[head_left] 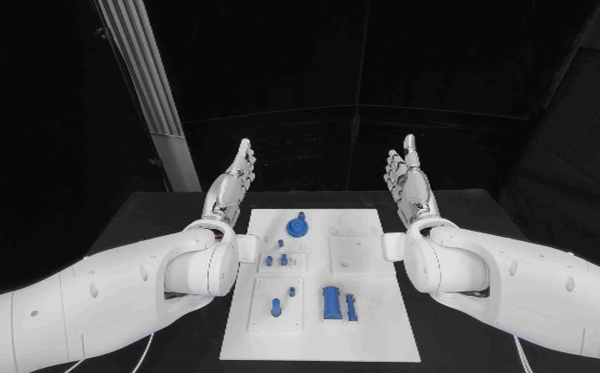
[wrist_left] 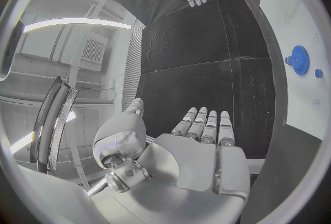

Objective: Assemble the parts on the task board

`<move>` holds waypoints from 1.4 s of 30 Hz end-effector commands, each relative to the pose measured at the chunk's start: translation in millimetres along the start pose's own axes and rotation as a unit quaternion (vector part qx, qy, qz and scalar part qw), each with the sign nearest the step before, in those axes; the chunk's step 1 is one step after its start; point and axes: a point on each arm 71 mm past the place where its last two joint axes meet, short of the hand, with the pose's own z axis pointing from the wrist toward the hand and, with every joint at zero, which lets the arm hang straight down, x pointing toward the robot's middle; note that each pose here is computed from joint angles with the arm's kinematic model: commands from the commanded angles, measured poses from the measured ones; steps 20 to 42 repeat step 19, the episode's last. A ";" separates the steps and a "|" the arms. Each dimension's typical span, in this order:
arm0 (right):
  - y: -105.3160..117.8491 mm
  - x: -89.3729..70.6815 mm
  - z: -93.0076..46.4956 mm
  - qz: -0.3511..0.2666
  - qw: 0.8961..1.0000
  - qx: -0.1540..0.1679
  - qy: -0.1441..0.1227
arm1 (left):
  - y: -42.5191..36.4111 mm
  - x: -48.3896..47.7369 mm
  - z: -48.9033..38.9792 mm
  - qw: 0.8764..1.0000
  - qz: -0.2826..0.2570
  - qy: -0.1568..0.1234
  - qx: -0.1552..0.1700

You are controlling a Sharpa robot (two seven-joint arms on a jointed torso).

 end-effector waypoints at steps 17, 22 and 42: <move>0.4 -1.1 0.2 -0.001 1.000 0.004 -0.010 | 0.3 -3.0 0.1 1.000 0.007 -0.024 -0.012; 0.4 -1.1 0.2 -0.001 1.000 0.004 -0.010 | 0.3 -3.0 0.1 1.000 0.007 -0.024 -0.012; 0.4 -1.1 0.2 -0.001 1.000 0.004 -0.010 | 0.3 -3.0 0.1 1.000 0.007 -0.024 -0.012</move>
